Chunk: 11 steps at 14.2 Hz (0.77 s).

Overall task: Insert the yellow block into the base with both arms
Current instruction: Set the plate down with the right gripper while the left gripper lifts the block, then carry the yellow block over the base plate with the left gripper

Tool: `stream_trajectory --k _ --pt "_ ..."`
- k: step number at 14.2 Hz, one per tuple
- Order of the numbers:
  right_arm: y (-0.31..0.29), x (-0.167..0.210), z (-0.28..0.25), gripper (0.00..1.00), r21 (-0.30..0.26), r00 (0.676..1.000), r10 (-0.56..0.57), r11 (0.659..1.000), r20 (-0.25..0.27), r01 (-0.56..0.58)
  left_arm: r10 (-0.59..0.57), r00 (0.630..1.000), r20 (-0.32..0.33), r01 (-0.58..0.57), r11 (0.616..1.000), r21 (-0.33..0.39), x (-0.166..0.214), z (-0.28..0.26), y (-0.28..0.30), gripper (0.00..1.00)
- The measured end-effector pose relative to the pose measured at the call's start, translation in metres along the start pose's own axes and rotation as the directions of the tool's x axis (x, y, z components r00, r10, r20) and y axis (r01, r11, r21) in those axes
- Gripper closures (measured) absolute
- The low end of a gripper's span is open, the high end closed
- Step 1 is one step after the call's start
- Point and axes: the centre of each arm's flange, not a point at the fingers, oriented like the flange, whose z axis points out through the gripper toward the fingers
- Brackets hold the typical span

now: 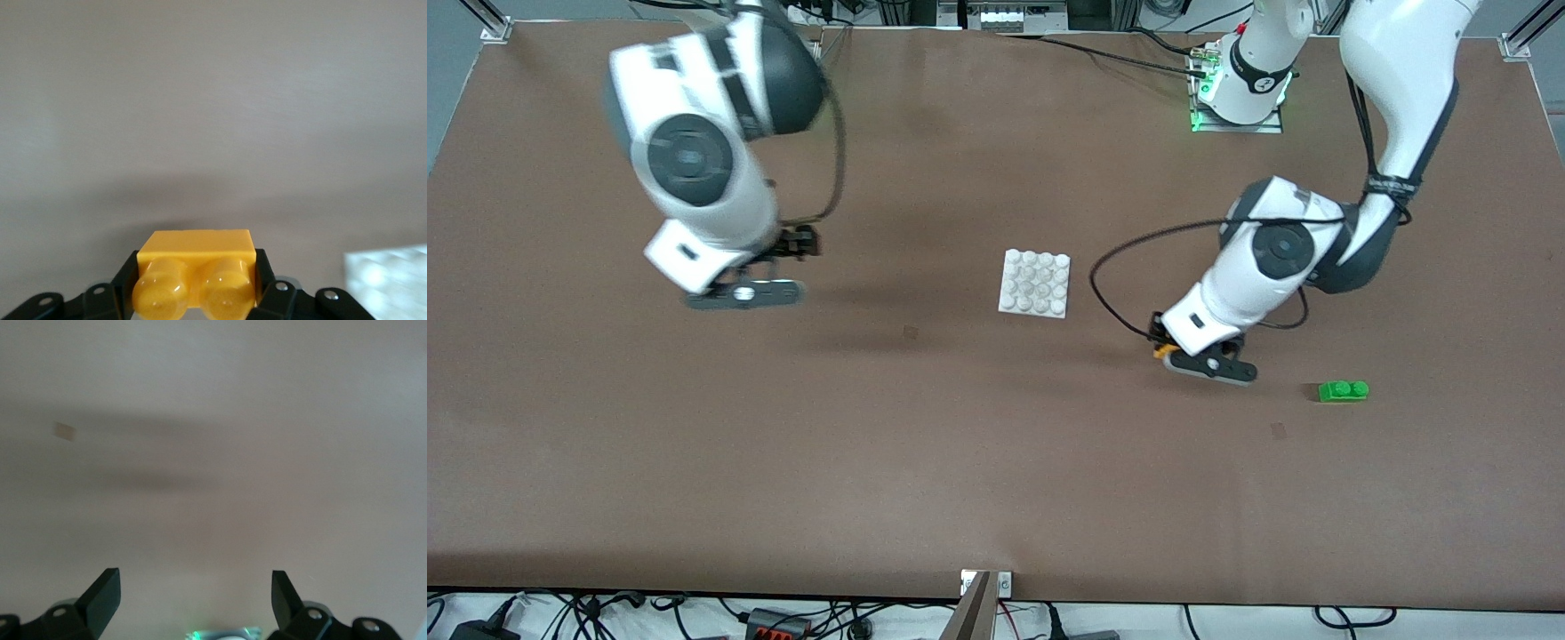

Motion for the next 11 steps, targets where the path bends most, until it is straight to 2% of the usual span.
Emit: stream_trajectory --k 2,5,6,9,11 --pt "0.06 -0.006 -0.011 0.0 0.044 1.0 -0.027 0.999 0.0 0.027 0.003 1.0 -0.006 -0.004 1.0 -0.017 -0.007 -0.01 0.033 0.32" --pt "0.146 -0.023 -0.024 0.0 0.216 1.0 0.009 0.976 -0.027 -0.003 0.004 1.0 -0.011 -0.005 1.0 -0.029 -0.014 -0.014 0.065 0.32" --pt "0.174 -0.033 -0.025 0.0 0.244 0.999 0.022 0.97 -0.04 -0.012 0.006 1.0 -0.011 -0.006 1.0 -0.031 -0.017 -0.014 0.076 0.32" --pt "0.241 -0.072 -0.032 0.0 0.267 0.992 -0.007 0.963 -0.129 0.041 -0.006 1.0 -0.004 0.006 0.999 -0.035 -0.032 -0.012 0.114 0.32" --pt "0.27 -0.094 -0.04 0.0 0.268 0.983 0.011 0.963 -0.182 0.038 -0.01 1.0 0.0 0.01 1.0 -0.028 -0.045 -0.008 0.142 0.32"
